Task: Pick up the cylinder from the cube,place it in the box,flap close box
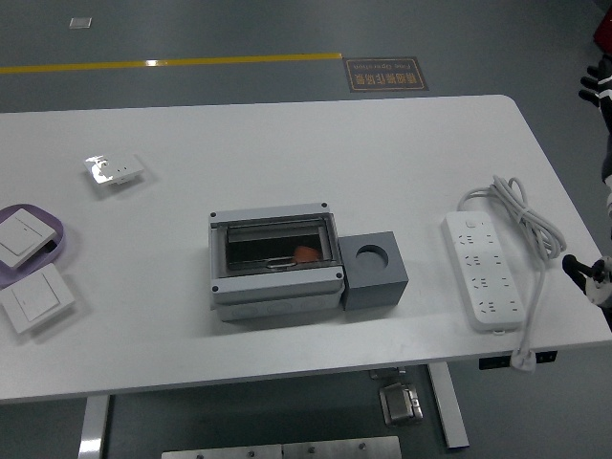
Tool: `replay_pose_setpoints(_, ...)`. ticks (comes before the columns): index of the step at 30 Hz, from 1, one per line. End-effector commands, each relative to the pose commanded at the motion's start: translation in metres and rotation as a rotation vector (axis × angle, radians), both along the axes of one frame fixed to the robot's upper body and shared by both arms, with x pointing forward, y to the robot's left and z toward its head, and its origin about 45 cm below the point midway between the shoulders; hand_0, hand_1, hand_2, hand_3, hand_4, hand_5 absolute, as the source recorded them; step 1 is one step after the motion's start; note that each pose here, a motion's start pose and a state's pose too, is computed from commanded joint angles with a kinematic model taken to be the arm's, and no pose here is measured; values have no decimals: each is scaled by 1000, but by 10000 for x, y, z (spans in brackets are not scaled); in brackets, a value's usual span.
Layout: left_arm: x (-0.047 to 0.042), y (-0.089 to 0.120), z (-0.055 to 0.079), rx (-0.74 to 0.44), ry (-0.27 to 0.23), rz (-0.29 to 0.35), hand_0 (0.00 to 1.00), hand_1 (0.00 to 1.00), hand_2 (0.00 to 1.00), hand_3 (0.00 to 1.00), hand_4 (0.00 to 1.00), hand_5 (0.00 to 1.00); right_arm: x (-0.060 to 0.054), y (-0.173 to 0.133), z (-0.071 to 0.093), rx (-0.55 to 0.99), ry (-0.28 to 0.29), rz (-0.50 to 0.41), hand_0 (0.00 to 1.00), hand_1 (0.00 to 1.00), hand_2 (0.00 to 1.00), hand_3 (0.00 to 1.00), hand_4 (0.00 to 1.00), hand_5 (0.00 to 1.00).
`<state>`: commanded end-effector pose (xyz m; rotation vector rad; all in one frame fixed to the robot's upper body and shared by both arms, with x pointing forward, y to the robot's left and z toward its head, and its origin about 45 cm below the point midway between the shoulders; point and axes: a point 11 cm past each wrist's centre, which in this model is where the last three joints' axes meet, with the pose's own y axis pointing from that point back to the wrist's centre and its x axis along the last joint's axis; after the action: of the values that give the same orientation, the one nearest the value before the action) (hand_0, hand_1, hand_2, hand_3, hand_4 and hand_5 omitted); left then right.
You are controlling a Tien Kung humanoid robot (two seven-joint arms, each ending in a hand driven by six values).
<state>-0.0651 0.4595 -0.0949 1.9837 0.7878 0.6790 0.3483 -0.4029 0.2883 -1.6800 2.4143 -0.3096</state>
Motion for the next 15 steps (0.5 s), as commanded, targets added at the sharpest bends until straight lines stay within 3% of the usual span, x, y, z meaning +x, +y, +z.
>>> replay_pose_setpoints(9, 125, 107, 39, 17, -15, -13, 634, 633, 559, 618, 684, 338, -5, -62, -35, 6, 6, -19, 722, 653, 663, 679, 767, 398)
replay_pose_setpoints(15, 165, 172, 68, 26, -7, -36, 635, 633, 559, 618, 688, 338, -30, -105, -33, 0, 4, -32, 719, 652, 662, 675, 775, 393)
